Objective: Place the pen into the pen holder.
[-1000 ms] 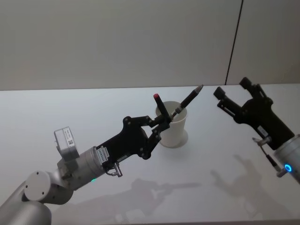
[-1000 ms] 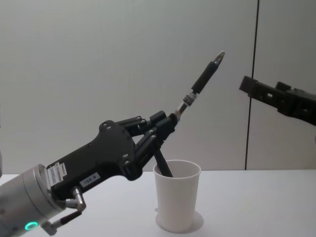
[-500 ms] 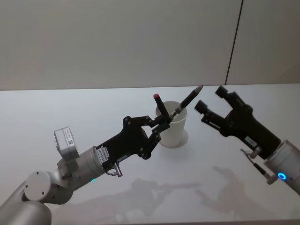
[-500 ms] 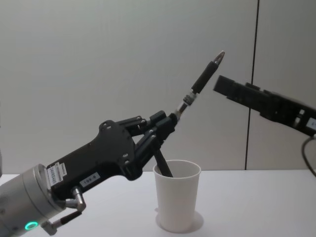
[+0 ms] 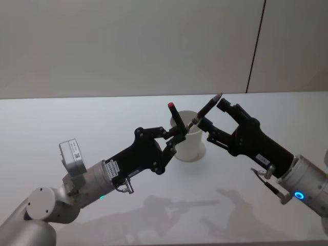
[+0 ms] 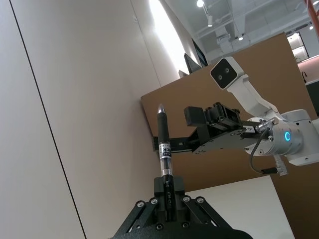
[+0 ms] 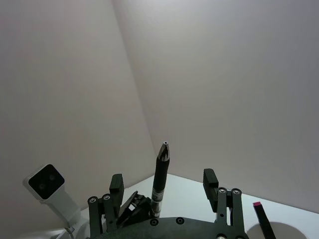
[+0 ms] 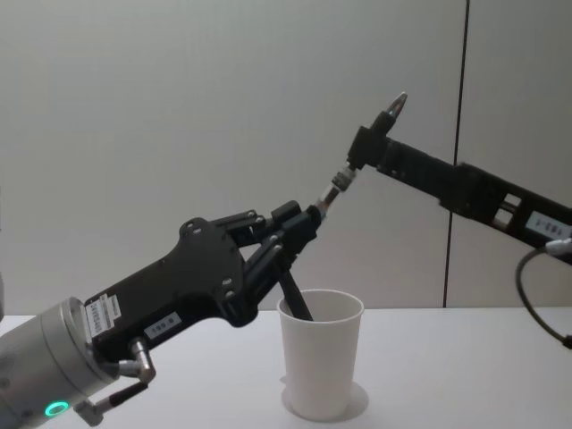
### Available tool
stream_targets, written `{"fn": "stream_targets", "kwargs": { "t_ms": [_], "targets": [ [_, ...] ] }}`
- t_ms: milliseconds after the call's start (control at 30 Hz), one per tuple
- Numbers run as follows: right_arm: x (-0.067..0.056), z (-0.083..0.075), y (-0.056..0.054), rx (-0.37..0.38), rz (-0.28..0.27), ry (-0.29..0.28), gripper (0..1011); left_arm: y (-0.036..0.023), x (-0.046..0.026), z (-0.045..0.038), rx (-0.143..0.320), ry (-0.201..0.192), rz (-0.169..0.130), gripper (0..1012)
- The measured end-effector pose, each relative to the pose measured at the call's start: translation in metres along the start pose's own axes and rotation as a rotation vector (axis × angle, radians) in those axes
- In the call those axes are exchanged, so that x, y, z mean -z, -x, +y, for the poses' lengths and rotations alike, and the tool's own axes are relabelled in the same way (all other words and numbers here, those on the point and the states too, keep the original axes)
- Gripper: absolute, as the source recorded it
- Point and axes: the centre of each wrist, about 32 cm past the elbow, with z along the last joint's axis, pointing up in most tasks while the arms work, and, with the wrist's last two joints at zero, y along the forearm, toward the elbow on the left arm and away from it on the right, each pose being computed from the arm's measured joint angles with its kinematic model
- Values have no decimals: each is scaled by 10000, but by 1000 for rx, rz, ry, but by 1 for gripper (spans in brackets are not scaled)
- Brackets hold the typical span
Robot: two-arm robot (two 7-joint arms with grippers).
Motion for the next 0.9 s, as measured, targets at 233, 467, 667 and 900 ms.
{"fn": "stream_targets", "kwargs": {
  "t_ms": [233, 467, 667, 900],
  "targets": [
    [36, 49, -6, -11, 19, -4, 1001, 0, 0, 0, 0, 0, 0, 119],
    [66, 93, -14, -14, 36, -11, 1000, 0, 0, 0, 0, 0, 0, 119],
    [84, 134, -17, -15, 51, -18, 907, 0, 0, 0, 0, 0, 0, 119],
    [93, 184, -11, -21, 65, -28, 667, 0, 0, 0, 0, 0, 0, 119]
  ]
}}
